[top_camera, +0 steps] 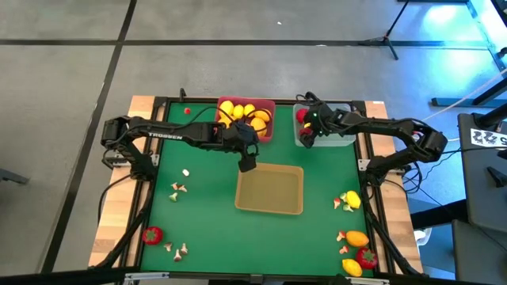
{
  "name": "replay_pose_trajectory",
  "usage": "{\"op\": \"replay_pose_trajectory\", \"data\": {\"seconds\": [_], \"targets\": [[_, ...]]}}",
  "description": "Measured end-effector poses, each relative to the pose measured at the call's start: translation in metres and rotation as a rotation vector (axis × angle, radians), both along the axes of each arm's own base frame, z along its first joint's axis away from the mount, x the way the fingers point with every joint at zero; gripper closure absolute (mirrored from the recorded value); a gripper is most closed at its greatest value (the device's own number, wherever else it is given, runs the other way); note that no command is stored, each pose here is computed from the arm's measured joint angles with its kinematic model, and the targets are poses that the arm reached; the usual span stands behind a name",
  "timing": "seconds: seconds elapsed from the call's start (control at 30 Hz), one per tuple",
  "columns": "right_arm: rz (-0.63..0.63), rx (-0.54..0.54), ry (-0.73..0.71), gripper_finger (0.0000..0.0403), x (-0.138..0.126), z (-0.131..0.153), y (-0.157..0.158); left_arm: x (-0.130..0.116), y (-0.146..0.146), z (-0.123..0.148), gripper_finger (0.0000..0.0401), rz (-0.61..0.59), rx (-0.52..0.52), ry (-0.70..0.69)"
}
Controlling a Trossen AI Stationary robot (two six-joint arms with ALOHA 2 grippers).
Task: Sort produce into baskets
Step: Put the red tomato into the white bin
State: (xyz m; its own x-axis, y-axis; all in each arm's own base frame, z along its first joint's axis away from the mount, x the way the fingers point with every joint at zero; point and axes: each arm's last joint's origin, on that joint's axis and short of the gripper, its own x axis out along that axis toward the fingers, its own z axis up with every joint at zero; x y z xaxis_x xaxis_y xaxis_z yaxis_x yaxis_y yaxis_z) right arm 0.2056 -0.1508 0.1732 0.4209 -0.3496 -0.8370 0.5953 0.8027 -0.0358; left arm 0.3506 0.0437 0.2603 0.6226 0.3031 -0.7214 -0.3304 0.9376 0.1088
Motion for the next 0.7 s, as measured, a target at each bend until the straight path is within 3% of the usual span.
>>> {"op": "replay_pose_trajectory", "data": {"seconds": [0.23, 0.47, 0.7], "targets": [[0.040, -0.037, -0.035, 0.0004, -0.001, 0.015, 0.010, 0.000, -0.013, -0.001, 0.0078, -0.008, -0.024, 0.003], [0.128, -0.085, -0.188, 0.0004, 0.003, 0.047, 0.043, -0.003, -0.038, -0.004, 0.0078, -0.017, -0.078, 0.036], [0.237, -0.062, -0.280, 0.0003, 0.010, 0.062, 0.081, -0.005, -0.063, -0.004, 0.0078, -0.019, -0.133, 0.032]]}}
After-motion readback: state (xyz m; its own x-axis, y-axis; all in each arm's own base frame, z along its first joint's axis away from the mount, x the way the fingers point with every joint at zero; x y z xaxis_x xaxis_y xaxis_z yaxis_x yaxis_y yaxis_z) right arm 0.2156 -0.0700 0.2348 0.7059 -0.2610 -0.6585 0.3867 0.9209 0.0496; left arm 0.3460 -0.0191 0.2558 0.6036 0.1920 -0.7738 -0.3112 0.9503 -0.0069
